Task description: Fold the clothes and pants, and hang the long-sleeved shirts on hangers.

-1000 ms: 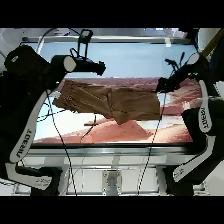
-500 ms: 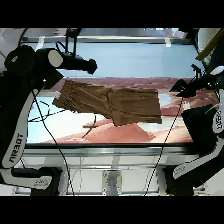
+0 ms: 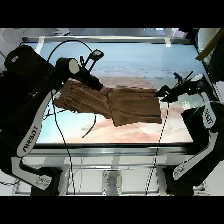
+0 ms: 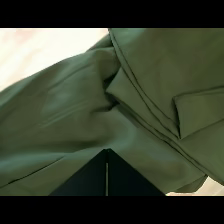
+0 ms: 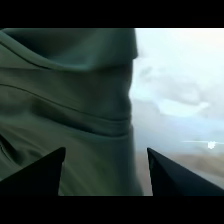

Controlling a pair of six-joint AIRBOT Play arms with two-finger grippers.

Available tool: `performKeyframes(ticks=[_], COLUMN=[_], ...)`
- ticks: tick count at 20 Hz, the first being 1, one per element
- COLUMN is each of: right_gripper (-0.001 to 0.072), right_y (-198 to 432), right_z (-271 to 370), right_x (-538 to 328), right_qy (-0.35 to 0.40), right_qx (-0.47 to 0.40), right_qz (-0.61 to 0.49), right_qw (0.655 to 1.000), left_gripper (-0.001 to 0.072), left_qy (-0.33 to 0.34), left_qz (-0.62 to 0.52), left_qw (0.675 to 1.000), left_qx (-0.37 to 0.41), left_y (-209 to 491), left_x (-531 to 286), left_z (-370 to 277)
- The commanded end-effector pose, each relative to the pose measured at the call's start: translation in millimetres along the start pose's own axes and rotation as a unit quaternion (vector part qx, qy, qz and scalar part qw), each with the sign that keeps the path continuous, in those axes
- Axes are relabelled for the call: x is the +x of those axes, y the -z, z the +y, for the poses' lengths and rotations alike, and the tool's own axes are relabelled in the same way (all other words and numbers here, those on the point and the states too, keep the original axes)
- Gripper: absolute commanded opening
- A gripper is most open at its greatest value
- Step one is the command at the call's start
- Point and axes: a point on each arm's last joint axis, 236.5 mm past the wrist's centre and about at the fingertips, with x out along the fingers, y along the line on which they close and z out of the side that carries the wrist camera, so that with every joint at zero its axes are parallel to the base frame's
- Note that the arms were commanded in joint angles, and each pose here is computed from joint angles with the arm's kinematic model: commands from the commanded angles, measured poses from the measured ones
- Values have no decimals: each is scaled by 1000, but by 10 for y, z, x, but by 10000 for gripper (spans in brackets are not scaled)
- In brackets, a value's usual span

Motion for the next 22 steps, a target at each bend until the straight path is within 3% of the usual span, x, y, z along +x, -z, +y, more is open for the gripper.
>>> performKeyframes(ticks=[1, 2, 4, 9, 13, 16, 19, 22], right_gripper=[579, 464, 39, 14, 13, 13, 13, 12], right_y=[14, 39, 99, 176, -319, -444, -325, -52], right_z=[146, 185, 256, 704, 1817, 2485, 3048, 3603], right_x=[197, 220, 237, -126, -719, -702, -375, 88], right_qy=[8, 7, -2, -44, -144, -144, -143, -148], right_qx=[-25, -28, -29, -32, -43, -72, -91, -129], right_qz=[9, 15, 28, 44, -73, -117, -125, -122], right_qw=[1000, 999, 999, 998, 986, 980, 977, 973], left_gripper=[25, 25, 25, 24, 24, 24, 24, 24], left_qy=[8, 8, 9, 24, 48, 56, -26, -189], left_qz=[19, 19, 21, 55, 94, 109, 100, 98], left_qw=[1000, 1000, 1000, 998, 994, 992, 995, 977], left_qx=[4, 4, 4, -13, 3, 19, 15, 4], left_y=[89, 91, 101, 269, 432, 499, 394, 385], left_x=[119, 124, 145, 486, 862, 996, 642, -262], left_z=[-23, -22, -21, -116, -465, -644, -258, 633])
